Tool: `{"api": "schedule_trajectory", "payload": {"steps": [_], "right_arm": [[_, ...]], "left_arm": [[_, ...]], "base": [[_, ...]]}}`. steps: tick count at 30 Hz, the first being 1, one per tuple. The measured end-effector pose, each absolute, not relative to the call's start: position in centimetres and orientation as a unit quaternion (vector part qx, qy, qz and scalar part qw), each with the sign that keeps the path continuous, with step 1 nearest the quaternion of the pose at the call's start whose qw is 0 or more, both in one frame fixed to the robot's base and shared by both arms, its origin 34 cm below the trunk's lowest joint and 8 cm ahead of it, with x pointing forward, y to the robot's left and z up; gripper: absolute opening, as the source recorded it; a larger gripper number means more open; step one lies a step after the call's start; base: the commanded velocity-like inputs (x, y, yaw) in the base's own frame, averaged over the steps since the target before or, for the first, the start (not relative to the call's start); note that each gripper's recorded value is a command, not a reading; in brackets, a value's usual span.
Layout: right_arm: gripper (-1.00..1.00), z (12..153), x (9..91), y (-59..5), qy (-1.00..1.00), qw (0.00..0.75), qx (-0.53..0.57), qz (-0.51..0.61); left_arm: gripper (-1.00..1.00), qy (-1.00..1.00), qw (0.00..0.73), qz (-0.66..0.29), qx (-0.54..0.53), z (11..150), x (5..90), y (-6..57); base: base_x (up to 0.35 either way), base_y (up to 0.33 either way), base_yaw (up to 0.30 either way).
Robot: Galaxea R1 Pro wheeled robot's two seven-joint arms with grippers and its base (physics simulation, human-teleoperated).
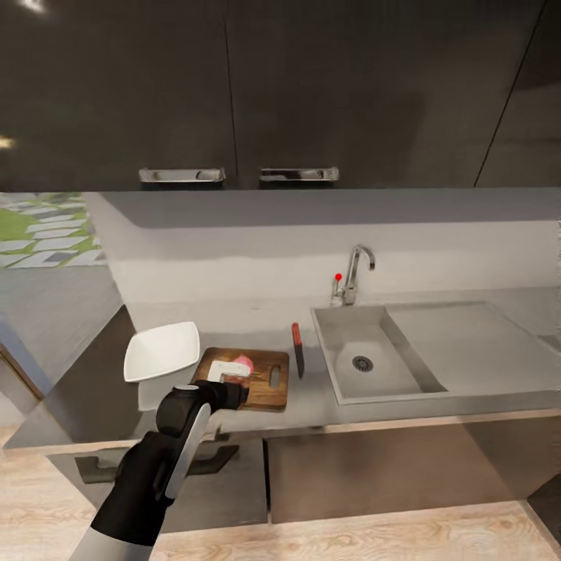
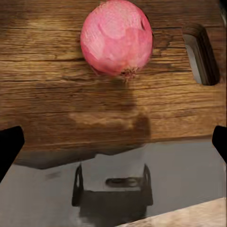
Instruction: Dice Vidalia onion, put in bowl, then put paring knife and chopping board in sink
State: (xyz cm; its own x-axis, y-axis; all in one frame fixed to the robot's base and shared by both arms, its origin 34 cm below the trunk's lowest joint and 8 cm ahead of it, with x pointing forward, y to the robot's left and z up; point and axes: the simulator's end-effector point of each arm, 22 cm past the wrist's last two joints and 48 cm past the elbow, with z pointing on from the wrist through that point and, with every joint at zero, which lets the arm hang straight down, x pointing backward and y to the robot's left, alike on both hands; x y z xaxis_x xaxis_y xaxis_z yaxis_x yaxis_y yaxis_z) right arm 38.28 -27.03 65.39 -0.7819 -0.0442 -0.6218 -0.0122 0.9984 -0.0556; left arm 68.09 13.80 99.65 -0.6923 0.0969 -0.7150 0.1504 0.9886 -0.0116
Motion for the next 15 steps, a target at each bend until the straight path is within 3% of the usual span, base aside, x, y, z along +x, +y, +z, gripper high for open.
{"api": "schedule_trajectory", "payload": {"steps": [15], "right_arm": [[1.00,66.0,39.1,-27.0,0.940,0.341,-0.015,-0.024]], "left_arm": [[1.00,0.915,0.395,-0.034,0.069,100.8,68.0,13.7]], "base": [[-0.345,0.000,0.000]]}}
